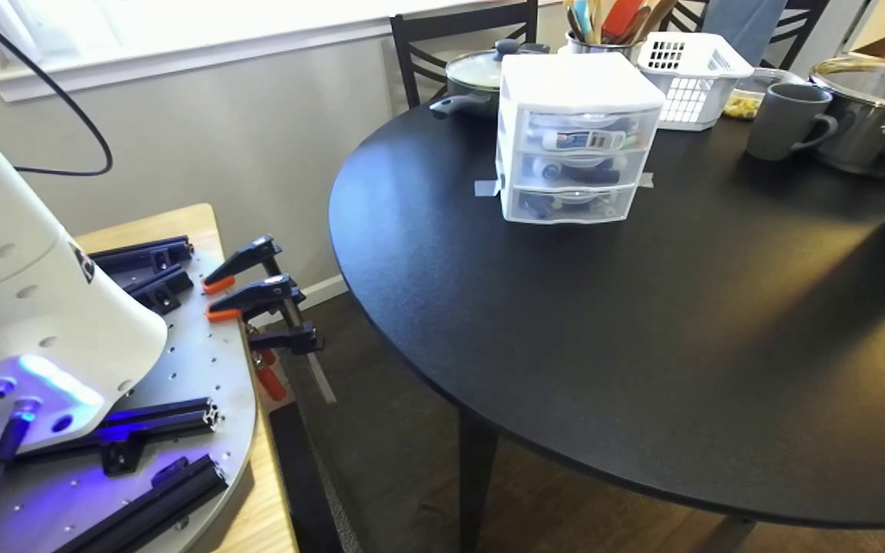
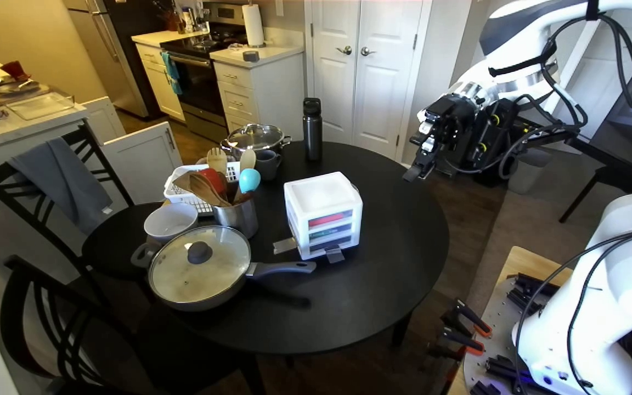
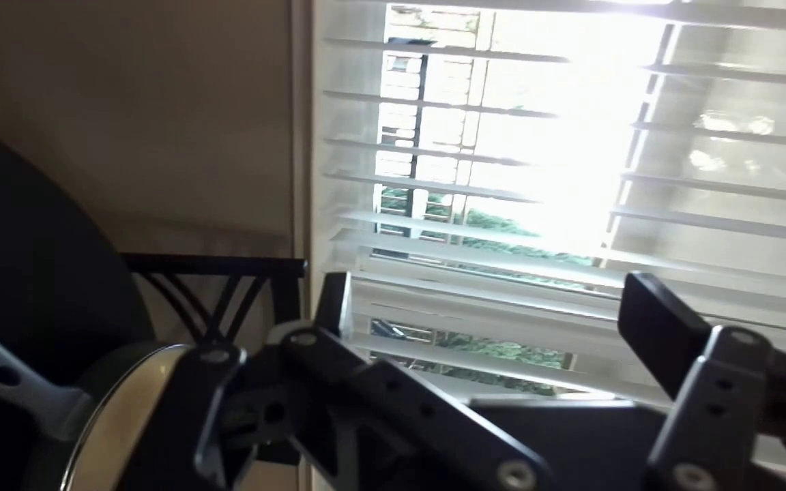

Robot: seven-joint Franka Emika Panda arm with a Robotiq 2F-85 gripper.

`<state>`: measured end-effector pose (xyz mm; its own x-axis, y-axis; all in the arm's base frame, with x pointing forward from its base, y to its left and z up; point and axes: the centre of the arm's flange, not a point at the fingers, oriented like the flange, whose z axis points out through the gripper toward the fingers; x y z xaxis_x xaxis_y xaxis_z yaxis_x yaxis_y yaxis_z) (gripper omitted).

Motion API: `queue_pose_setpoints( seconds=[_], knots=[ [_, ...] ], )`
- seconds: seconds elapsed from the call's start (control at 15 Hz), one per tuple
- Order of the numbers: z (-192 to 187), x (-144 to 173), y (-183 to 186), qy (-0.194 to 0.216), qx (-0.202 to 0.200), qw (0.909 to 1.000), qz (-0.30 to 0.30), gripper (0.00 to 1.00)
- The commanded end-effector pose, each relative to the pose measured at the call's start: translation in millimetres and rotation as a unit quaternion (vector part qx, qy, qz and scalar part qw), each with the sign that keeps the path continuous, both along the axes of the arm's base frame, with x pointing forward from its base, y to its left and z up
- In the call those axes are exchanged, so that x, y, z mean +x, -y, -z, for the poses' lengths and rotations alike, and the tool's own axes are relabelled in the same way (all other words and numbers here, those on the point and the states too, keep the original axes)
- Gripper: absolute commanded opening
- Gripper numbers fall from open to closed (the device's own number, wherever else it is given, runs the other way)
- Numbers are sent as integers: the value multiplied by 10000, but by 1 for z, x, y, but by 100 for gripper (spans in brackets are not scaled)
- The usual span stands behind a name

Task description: Open the first top drawer

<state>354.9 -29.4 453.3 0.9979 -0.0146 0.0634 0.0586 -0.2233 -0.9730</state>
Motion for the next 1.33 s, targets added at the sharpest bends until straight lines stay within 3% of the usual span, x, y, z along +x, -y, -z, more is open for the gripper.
queue_pose_setpoints(
  seconds=[0.0,0.93,1.27],
  knots=[
    [4,1,2,-53,43,10000,-15,100],
    [4,1,1,-71,-114,9999,13,100],
    [26,8,39,-139,601,9975,-343,100]
  ],
)
